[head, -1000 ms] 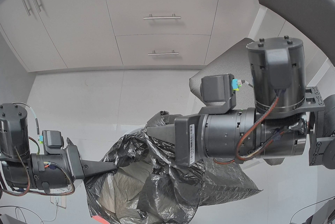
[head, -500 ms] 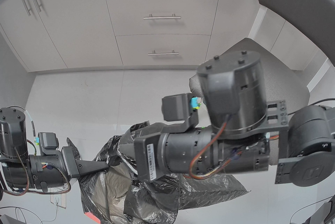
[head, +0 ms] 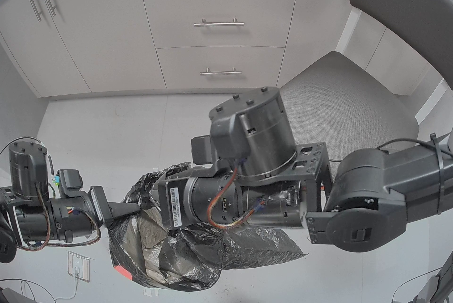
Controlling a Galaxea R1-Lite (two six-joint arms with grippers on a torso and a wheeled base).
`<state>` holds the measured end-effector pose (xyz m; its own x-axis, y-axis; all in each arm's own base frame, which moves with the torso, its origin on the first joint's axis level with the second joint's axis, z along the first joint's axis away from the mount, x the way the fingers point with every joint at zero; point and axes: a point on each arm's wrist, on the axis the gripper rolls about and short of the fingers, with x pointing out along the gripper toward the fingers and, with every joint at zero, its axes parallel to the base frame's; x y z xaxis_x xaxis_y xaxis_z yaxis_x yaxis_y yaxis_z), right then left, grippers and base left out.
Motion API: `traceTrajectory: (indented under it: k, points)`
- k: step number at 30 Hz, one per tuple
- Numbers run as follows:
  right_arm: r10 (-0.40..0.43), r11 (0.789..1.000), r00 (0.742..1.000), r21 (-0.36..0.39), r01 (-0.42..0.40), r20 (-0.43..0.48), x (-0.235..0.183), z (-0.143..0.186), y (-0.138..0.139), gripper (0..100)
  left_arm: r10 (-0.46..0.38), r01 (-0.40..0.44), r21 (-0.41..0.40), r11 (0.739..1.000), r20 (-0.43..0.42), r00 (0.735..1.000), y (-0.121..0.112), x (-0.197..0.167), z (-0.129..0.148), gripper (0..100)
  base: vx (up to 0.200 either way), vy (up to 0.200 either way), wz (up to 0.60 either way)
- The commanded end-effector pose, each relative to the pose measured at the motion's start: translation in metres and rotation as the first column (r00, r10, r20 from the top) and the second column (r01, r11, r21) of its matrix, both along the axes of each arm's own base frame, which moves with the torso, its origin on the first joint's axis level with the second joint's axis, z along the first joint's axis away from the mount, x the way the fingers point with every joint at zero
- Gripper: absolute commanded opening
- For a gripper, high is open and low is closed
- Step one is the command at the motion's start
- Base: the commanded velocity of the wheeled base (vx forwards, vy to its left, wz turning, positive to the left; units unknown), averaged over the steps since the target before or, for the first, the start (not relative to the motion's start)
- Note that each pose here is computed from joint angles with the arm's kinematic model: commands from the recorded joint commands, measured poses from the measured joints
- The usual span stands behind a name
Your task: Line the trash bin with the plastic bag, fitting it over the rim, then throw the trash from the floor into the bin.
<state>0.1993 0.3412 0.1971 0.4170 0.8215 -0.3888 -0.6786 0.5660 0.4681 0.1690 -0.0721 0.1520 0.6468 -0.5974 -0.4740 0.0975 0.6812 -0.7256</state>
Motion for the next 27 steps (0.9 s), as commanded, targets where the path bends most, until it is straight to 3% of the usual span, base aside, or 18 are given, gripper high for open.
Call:
traceTrajectory:
  k: [1,9,19,23,27]
  points:
    - [-0.047,0.998,0.999,-0.04,0.046,-0.021,0.021,-0.02,0.002,0,0.06,-0.058,0.033,0.998,-0.063,0.996,0.003,0.029,-0.023,0,0.0,0.0,0.0]
    - [-0.163,0.984,0.987,-0.069,0.163,0.0,0.054,-0.036,0.001,0,0.082,-0.08,0.095,0.992,-0.014,0.997,0.009,0.068,-0.048,0,0.0,0.0,0.0]
    - [-0.206,0.975,0.979,-0.08,0.205,-0.001,0.072,-0.044,-0.003,0,0.081,-0.078,0.106,0.991,-0.03,0.996,0.004,0.092,-0.073,0,0.0,0.0,0.0]
    - [-0.29,0.951,0.957,-0.104,0.29,0.019,0.086,-0.051,-0.01,0,0.08,-0.077,0.109,0.991,-0.026,0.996,0.001,0.106,-0.09,0,0.0,0.0,0.0]
    - [-0.312,0.943,0.95,-0.116,0.311,0.011,0.092,-0.055,-0.016,0,0.079,-0.078,0.104,0.991,-0.006,0.997,-0.002,0.122,-0.107,0,0.0,0.0,0.0]
